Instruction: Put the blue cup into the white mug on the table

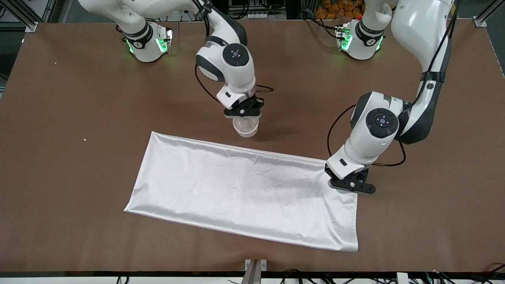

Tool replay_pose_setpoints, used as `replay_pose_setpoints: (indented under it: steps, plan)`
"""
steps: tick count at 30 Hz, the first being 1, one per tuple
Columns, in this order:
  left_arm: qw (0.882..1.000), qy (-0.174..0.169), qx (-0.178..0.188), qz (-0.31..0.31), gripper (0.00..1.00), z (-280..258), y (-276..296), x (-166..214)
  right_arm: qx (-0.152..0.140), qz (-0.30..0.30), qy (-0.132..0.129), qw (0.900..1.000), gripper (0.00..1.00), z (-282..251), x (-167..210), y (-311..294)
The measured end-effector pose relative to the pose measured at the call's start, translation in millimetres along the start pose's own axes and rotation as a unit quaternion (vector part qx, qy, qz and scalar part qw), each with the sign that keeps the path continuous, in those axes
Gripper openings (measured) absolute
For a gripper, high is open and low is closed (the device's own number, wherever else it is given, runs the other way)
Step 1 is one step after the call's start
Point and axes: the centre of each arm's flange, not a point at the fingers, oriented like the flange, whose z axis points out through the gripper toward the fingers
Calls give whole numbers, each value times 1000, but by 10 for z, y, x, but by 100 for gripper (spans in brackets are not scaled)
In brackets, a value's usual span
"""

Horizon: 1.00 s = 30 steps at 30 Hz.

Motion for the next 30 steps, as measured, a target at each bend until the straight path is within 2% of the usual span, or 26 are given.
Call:
replay_pose_setpoints:
  steps: [12,21,30]
  plan:
    - [1000,-5,4,-13,4,-255,83,-313,-31,9,2,999,8,257,-548,-117]
    - [1000,-6,7,-12,4,-425,119,-492,-36,23,36,998,8,485,-1032,-319]
    - [1000,-12,11,-11,4,-576,130,-560,-23,40,64,997,8,795,-1102,-392]
